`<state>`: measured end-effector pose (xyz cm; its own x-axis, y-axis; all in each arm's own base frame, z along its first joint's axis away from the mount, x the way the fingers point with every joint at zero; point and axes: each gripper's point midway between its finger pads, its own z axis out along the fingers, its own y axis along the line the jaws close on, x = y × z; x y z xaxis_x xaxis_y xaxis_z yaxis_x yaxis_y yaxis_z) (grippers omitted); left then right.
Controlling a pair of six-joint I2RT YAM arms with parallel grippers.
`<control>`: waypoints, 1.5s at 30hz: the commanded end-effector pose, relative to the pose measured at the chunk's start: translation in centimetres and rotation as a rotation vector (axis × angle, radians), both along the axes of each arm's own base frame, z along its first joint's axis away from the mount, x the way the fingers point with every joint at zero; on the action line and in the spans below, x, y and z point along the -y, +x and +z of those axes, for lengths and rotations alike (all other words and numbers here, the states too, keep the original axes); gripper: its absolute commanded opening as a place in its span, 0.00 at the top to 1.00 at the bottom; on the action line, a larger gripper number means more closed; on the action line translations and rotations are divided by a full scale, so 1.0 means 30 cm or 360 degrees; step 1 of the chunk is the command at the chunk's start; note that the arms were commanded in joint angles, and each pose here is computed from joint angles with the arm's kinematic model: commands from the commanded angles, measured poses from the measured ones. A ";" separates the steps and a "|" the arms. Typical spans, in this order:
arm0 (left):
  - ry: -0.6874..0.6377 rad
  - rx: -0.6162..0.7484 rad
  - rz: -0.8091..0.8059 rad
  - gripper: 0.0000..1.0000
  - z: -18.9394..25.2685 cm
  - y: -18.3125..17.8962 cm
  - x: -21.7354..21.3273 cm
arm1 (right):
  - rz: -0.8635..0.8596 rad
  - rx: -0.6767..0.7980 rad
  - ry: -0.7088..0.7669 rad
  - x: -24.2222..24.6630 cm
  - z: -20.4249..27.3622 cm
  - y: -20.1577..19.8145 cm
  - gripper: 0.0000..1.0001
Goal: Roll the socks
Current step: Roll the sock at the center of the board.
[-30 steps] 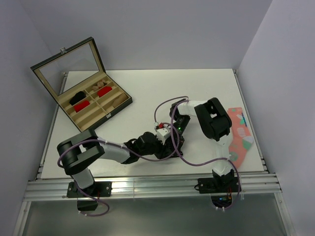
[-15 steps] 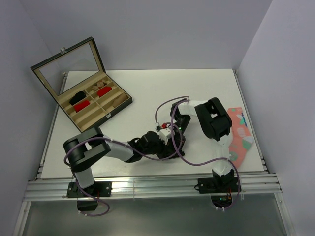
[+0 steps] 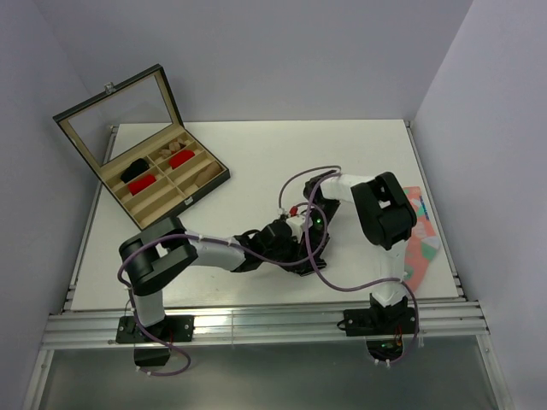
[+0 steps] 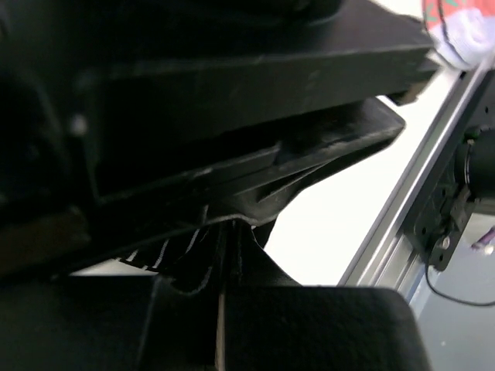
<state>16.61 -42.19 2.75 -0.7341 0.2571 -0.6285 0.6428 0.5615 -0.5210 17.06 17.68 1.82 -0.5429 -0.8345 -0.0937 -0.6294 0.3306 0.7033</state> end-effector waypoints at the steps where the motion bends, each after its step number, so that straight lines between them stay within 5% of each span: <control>1: 0.0464 -0.0205 0.0129 1.00 -0.217 -0.051 -0.156 | -0.0099 0.0388 0.0222 -0.092 0.005 0.169 0.62; 23: 0.0693 -0.0617 0.0250 1.00 -0.295 -0.062 -0.380 | -0.0576 0.0679 0.0352 0.105 0.192 0.326 0.58; 36: 0.0664 -0.0946 0.0002 1.00 -0.290 -0.146 -0.417 | -0.0215 0.1284 0.0326 0.148 0.213 0.237 0.57; 45: 0.0654 -0.1124 -0.0110 1.00 -0.277 -0.195 -0.424 | 0.0224 0.1700 0.0454 -0.027 0.190 0.090 0.54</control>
<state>16.62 -37.23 1.56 -0.9144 0.3567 -0.1916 0.3694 0.5412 -0.7554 17.56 16.92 5.93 -0.0919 -0.7745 -0.6258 -0.9907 0.1342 -0.0205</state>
